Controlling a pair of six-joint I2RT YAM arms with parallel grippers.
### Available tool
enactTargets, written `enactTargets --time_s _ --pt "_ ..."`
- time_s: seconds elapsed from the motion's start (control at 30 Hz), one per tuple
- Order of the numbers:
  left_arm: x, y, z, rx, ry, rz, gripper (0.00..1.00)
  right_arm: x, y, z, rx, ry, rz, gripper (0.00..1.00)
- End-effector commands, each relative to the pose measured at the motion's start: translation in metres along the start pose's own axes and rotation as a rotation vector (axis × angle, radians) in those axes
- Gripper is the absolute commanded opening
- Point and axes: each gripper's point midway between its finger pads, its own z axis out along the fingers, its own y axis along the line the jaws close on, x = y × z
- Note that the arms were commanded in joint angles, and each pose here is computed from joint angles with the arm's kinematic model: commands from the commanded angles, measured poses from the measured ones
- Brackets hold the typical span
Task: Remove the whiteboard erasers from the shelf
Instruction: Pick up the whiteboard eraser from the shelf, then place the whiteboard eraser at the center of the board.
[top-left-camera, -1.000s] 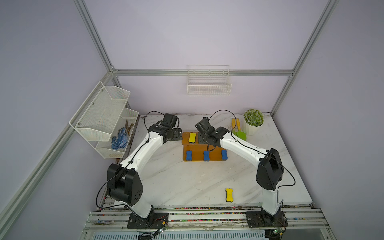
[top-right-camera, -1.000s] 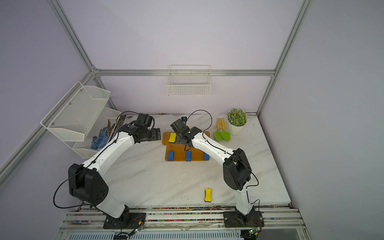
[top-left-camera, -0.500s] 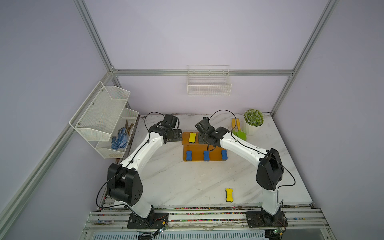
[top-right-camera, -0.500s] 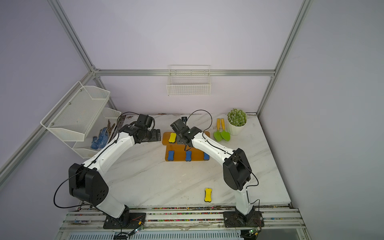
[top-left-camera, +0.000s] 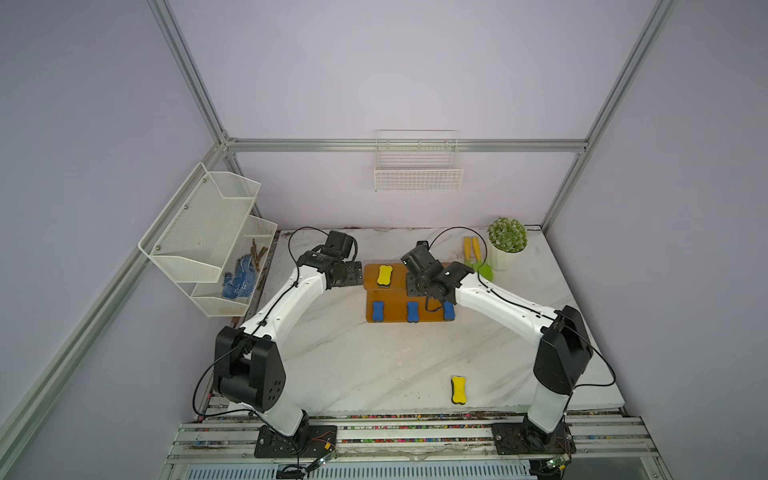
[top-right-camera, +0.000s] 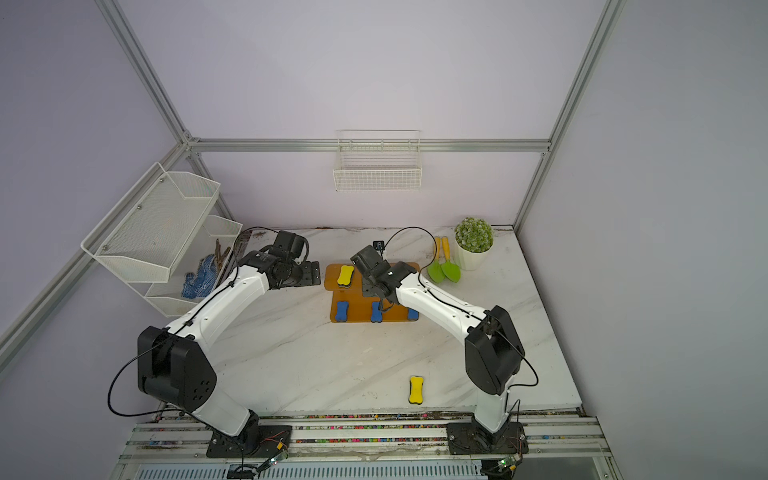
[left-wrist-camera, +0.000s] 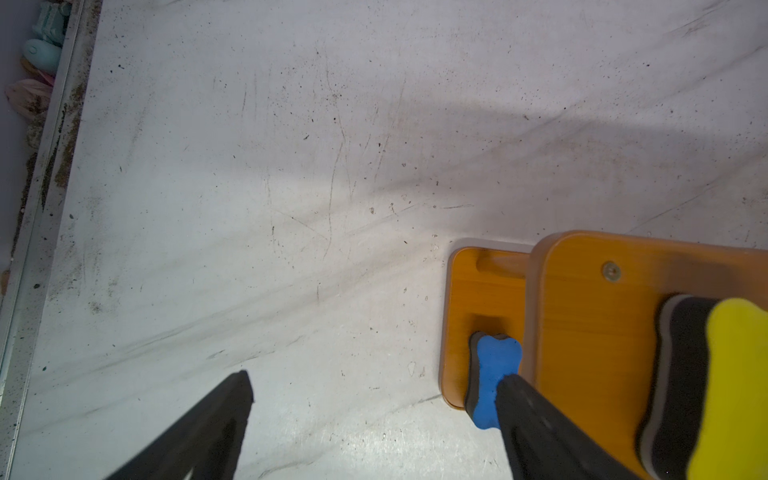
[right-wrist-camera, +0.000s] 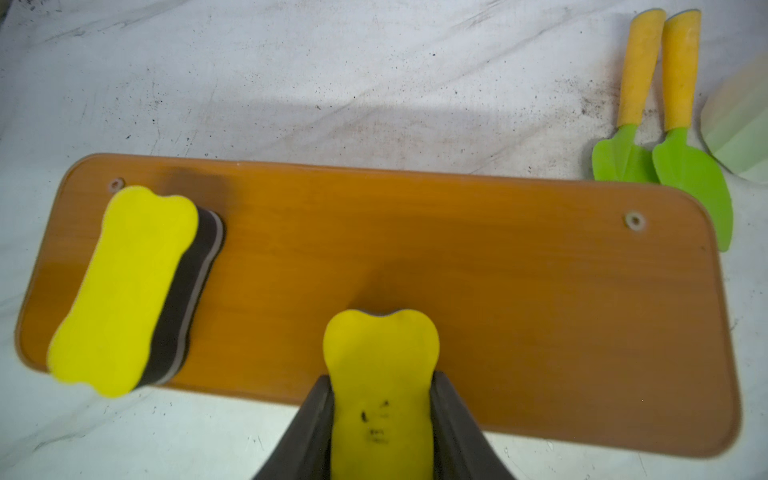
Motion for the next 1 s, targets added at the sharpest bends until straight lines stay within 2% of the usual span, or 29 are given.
enactTargets --time_s 0.0,0.17,0.3,0.53,0.7,0.97 --pt "-0.011 -0.005 -0.027 0.03 -0.077 0.001 0.95 0.011 0.0 -0.023 -0.057 -0.026 0.059 0.37" --pt "-0.005 -0.002 -0.038 0.039 -0.089 -0.001 0.95 0.058 -0.011 -0.054 -0.069 -0.02 0.068 0.37" --pt "0.001 0.0 -0.044 0.05 -0.091 -0.014 0.95 0.115 -0.014 -0.072 -0.082 0.045 0.096 0.37" --pt "0.007 0.0 -0.06 0.104 -0.117 -0.033 0.96 0.217 -0.025 -0.068 -0.07 0.192 0.151 0.37" --pt "0.009 0.004 -0.059 0.088 -0.123 -0.024 0.96 0.251 -0.024 -0.064 -0.03 0.237 0.138 0.38" --pt "0.013 0.004 -0.052 0.076 -0.108 -0.011 0.96 0.271 -0.01 -0.055 -0.027 0.28 0.12 0.41"
